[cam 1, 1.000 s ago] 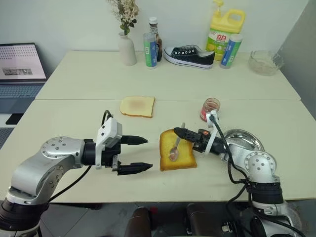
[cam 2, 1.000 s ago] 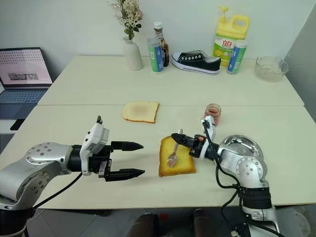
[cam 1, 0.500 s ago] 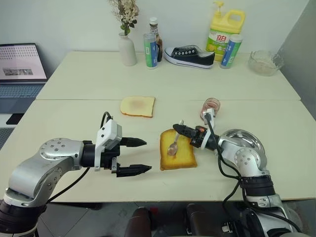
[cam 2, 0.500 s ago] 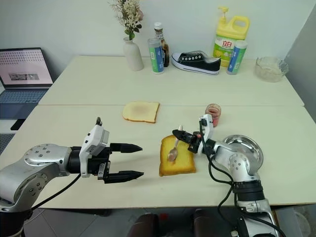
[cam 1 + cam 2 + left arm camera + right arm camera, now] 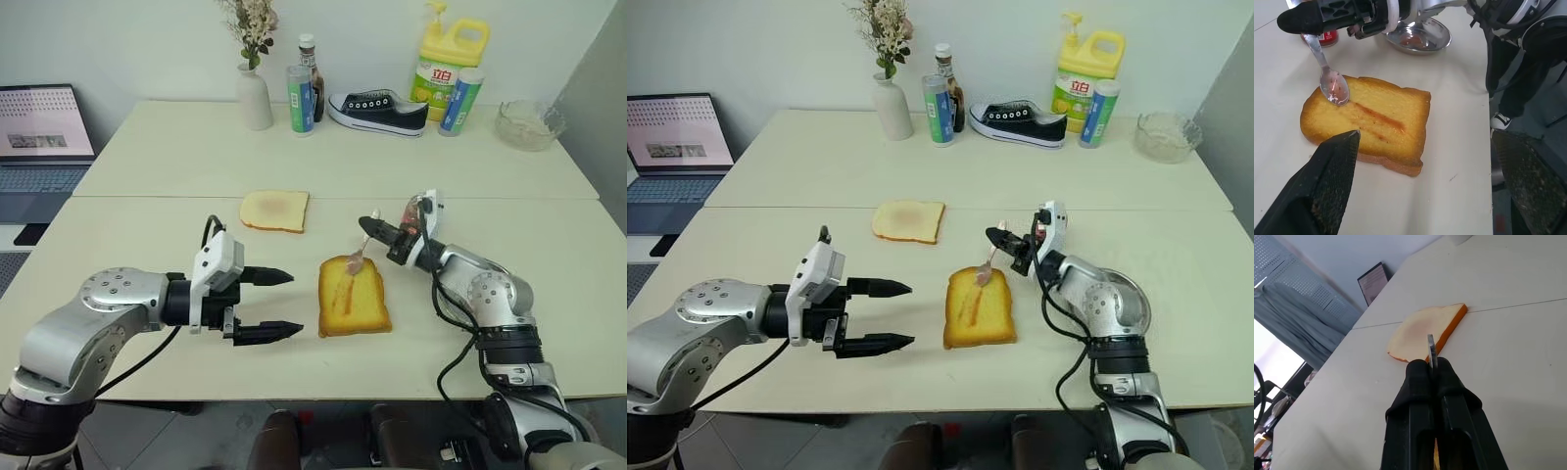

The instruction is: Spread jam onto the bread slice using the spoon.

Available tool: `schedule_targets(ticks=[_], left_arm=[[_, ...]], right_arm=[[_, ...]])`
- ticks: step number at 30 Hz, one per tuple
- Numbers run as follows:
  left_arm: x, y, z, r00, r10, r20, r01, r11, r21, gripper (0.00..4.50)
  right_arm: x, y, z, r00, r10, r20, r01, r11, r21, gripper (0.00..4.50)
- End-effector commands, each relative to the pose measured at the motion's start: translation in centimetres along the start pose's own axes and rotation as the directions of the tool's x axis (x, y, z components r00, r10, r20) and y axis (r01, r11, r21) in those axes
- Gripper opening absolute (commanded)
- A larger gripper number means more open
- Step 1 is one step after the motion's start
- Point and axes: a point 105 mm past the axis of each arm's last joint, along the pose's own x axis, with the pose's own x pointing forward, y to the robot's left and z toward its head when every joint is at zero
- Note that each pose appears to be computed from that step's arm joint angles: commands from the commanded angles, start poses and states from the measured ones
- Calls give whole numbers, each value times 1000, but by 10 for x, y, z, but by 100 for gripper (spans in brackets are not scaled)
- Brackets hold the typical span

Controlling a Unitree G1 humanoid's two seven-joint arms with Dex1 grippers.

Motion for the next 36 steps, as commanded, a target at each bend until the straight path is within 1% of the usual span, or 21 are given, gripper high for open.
schedule_targets(ticks=[1,4,7,11,14,16,18,24,29,32,36], left_arm=[[2,-2,8,1000,-13,20,13,999,43,450],[2,-3,7,1000,-17,19,17,999,40,450],[2,-3,7,1000,-18,15,17,999,45,450],[3,-4,7,1000,-24,14,23,999,45,450],[2,-4,7,1000,-22,12,21,999,47,450],[2,-3,8,1000,-21,12,20,999,49,450],[2,-3,8,1000,-20,11,19,999,51,450],[2,-2,8,1000,-20,11,19,998,55,450],[4,-2,8,1000,-23,14,22,998,59,450],[4,-1,9,1000,-27,16,26,998,61,450],[5,-1,9,999,-30,16,29,997,64,450]], right_arm=[[-10,38,9,988,154,-6,-154,988,18,3],[-20,44,-9,979,189,-76,-185,981,49,3],[-25,41,-25,977,177,-117,-171,983,65,3],[-27,33,-45,976,155,-156,-142,986,90,3],[-26,19,-53,980,108,-165,-97,992,78,3],[-23,9,-50,988,65,-143,-57,997,59,3],[-18,0,-40,995,20,-96,-17,999,33,3],[-10,-16,-14,998,-55,-3,55,998,-29,3],[-9,-27,-1,993,-114,38,118,988,-97,3],[-9,-25,9,992,-106,63,112,988,-102,3],[-12,-9,14,997,-48,55,53,995,-84,3]])
